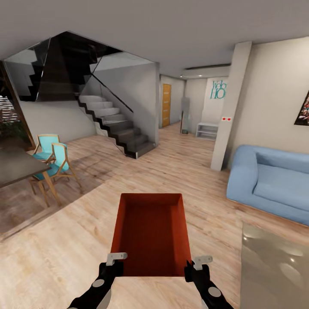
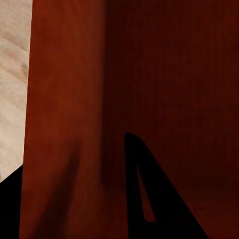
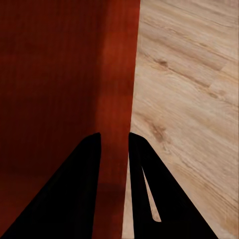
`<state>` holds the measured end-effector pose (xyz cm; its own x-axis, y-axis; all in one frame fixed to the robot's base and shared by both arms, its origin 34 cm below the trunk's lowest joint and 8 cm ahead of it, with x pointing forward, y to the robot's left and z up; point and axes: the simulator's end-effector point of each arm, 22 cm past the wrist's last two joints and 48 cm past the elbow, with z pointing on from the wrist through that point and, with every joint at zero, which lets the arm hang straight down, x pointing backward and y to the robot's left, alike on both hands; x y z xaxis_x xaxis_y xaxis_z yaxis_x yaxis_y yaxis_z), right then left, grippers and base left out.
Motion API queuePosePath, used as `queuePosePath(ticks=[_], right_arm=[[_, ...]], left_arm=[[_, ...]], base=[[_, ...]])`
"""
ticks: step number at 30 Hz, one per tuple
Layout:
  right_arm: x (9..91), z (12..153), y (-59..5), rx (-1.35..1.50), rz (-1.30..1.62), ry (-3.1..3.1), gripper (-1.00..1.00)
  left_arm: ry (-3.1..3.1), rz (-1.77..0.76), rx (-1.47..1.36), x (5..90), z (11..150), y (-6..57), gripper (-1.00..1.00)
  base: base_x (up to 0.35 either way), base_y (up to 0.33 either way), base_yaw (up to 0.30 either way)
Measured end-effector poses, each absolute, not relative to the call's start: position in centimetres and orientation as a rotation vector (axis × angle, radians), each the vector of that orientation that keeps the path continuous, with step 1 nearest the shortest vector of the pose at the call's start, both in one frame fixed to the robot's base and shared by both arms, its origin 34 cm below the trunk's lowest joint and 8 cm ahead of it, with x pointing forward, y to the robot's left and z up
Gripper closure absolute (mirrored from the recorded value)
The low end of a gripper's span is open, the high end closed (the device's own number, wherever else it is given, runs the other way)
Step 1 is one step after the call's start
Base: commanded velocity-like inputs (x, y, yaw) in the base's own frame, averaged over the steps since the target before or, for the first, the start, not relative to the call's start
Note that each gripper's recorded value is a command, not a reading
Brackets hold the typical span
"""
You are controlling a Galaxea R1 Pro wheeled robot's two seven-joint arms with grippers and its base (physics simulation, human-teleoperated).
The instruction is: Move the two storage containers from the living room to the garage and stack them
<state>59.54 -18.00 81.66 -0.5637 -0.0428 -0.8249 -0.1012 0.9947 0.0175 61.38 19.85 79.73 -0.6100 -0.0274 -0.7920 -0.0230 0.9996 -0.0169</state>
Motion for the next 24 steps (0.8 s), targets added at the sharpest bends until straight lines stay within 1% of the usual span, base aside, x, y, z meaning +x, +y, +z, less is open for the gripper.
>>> queuePosePath(ticks=[5,17,20,24], right_arm=[[59.55,81.66,-18.01,-0.1,0.077,2.17,1.0],[59.52,81.62,-18.03,-0.098,0.078,2.172,1.0],[59.48,81.56,-18.07,-0.095,0.078,2.172,1.0],[59.41,81.4,-18.08,-0.095,0.078,2.175,1.0]], left_arm=[[2.227,-0.006,-0.035,61.38,79.73,19.84,1.0],[2.229,-0.006,-0.035,61.36,79.71,19.82,1.0],[2.228,-0.006,-0.034,61.36,79.68,19.78,1.0],[2.232,-0.006,-0.034,61.3,79.52,19.77,1.0]], base=[[0.318,0.085,0.3],[0.327,0.004,0.292],[0.328,0.0,-0.033],[0.328,0.0,-0.215]])
